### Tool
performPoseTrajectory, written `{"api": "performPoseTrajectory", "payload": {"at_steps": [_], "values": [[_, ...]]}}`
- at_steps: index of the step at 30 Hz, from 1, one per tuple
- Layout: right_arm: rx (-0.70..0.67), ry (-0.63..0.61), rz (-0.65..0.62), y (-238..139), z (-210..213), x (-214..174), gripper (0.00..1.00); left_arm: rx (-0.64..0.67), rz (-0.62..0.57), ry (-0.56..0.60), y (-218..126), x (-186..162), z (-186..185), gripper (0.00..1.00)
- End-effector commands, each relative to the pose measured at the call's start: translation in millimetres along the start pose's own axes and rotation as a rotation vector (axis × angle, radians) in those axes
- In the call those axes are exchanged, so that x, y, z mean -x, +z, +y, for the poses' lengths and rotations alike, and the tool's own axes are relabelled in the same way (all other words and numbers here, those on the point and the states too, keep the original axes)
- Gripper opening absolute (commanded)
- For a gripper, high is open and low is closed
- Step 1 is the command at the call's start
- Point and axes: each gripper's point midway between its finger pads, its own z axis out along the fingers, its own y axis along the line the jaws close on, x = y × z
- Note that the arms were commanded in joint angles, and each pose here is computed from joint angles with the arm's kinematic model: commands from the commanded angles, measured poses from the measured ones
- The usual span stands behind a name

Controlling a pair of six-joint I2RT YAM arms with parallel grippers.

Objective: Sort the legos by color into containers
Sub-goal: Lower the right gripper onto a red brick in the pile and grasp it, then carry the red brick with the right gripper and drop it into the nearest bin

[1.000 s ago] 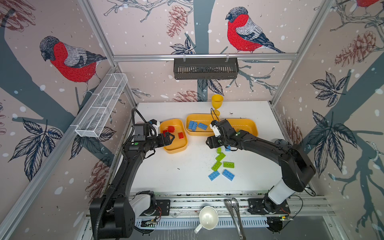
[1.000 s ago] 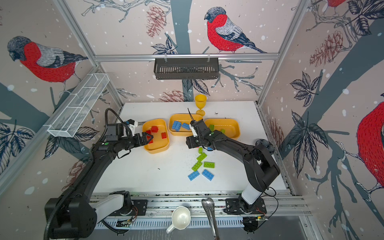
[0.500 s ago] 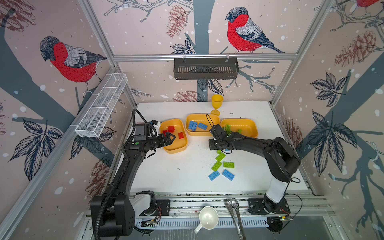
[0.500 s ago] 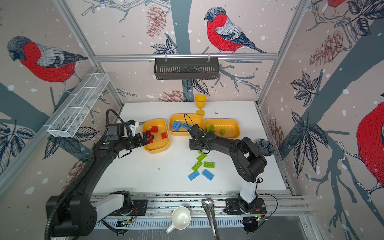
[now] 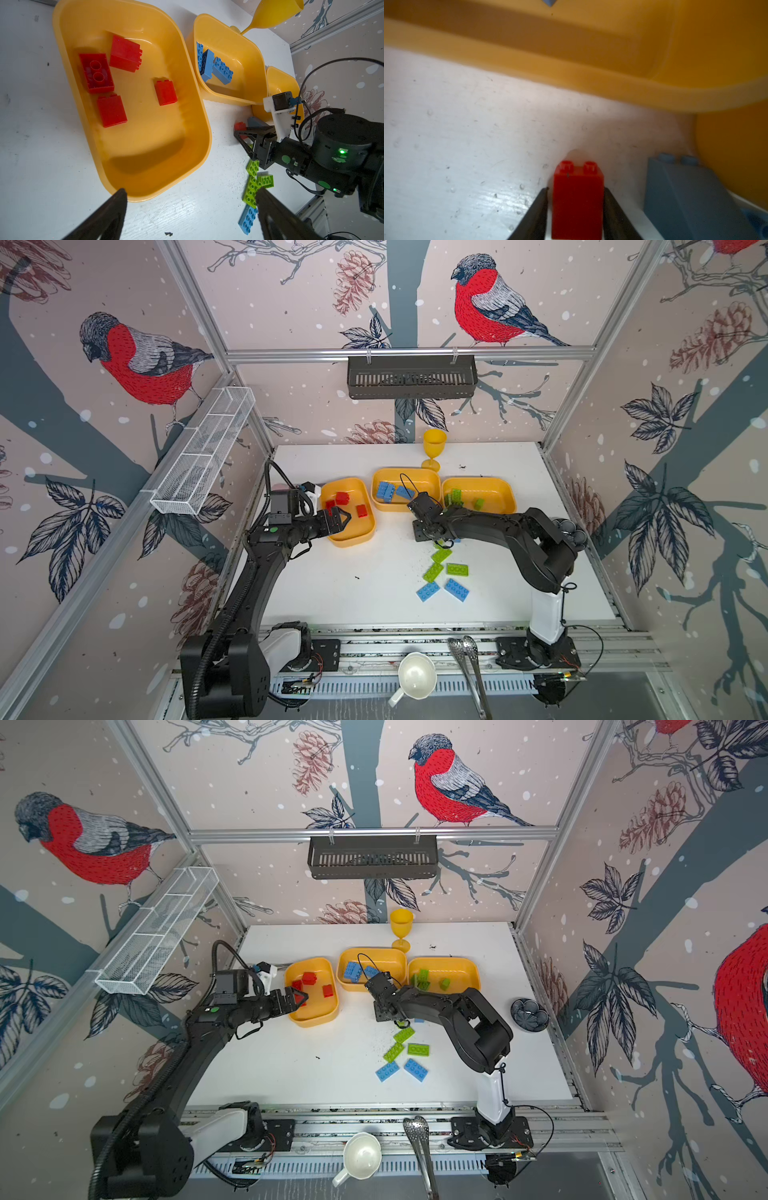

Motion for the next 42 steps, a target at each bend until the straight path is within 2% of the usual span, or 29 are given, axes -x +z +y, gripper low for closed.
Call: {"api": "performPoseTrajectory", "payload": {"at_steps": [1,5,8,13,18,25,33,36,39,42], "values": [[-0.047,-0.032,0.005,0.2,-8.7,-2.5,0.36,-0.005,-0.022,0.024,-1.9,4.2,-1.7,0.96],[-0.024,-0.04,-0.037,-18.8,-4.8,11.8,0.34,0.017,-0.031,0.028,-4.9,5.6,0.0,0.96],[0.058,-0.051,-0.087,-42.3,15.5,28.1,0.32,0.038,-0.051,0.039,-9.5,11.0,0.4,0.96],[0.291,-0.115,-0.167,-82.9,81.1,51.9,0.31,0.085,-0.089,0.08,-20.1,23.5,0.2,0.96],[0.521,-0.2,-0.255,-109.6,156.0,78.7,0.31,0.094,-0.089,0.073,-21.2,26.3,0.7,0.96],[0.677,-0.261,-0.277,-90.6,221.4,98.2,0.31,0.118,-0.095,0.063,-25.7,26.4,3.6,0.96],[0.666,-0.266,-0.298,-43.7,245.8,120.8,0.32,0.128,-0.091,0.057,-29.1,20.8,4.8,0.96],[0.665,-0.261,-0.302,-31.6,247.5,128.7,0.39,0.127,-0.088,0.051,-28.1,18.3,6.2,0.96],[0.683,-0.266,-0.311,-37.1,248.5,134.0,0.56,0.12,-0.086,0.047,-27.5,17.6,5.6,0.96],[0.679,-0.265,-0.32,-51.4,237.9,138.2,0.64,0.115,-0.085,0.045,-26.6,17.0,5.5,0.96]]}}
